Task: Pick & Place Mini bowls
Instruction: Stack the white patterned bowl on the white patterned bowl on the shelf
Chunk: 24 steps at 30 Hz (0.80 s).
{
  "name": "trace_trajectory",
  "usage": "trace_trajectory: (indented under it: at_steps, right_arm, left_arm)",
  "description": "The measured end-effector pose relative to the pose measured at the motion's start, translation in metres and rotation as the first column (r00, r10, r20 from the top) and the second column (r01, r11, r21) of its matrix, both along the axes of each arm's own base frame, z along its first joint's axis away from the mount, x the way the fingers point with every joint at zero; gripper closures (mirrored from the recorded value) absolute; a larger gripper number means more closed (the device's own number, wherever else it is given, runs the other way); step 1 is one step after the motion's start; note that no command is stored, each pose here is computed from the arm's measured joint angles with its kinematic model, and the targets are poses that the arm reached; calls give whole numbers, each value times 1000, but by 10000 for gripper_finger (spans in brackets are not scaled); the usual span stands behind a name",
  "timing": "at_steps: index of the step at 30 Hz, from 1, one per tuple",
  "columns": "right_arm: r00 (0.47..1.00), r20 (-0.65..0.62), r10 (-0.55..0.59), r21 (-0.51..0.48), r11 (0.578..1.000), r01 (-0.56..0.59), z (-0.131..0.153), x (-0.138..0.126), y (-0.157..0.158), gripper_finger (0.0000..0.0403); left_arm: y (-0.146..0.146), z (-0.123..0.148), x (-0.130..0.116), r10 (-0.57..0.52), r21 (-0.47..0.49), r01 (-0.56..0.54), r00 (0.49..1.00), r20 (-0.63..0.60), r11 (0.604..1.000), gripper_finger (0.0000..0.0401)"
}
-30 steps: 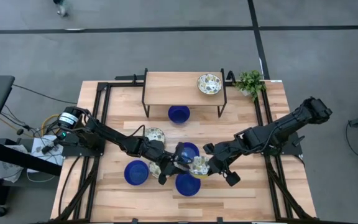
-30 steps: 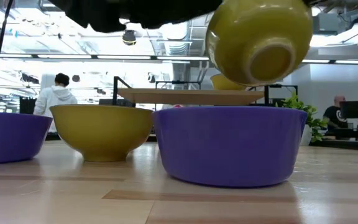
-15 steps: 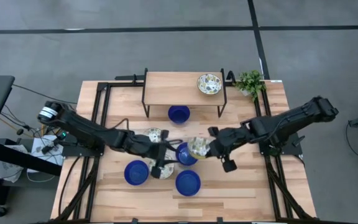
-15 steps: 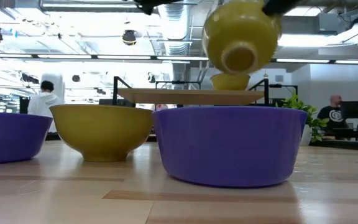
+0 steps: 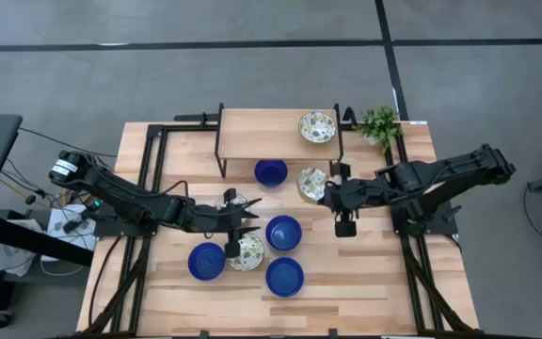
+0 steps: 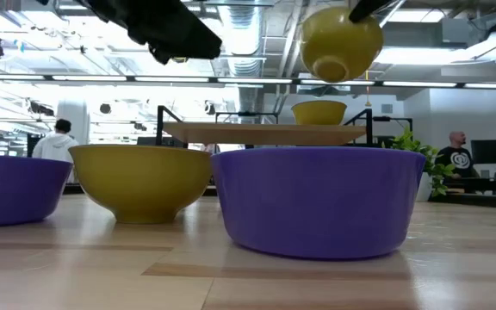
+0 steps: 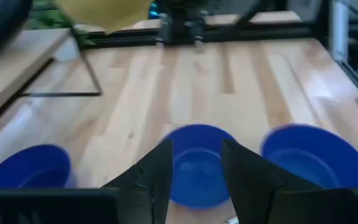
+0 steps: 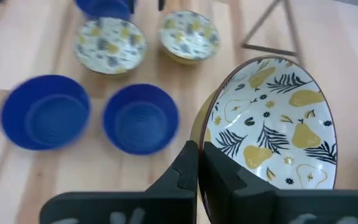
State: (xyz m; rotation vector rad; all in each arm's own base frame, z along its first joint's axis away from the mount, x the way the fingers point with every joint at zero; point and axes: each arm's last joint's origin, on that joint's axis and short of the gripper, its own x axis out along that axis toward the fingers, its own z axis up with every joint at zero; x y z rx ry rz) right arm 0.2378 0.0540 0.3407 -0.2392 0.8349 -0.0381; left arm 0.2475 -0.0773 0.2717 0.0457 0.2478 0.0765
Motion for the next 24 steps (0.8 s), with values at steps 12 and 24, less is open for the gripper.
trace_trajectory:
  at_steps: [12, 24]
  right_arm:
    - [982, 23, -188, -156, 969, 190, 27, -2, -45, 403]
    - [909, 70, -412, -204, 886, 417, 29, 4, -120, 403]
  left_arm:
    - [6, -13, -3, 175, -17, -174, 984, 30, 985, 306]
    - [4, -18, -1, 151, -74, -149, 988, 18, 986, 310]
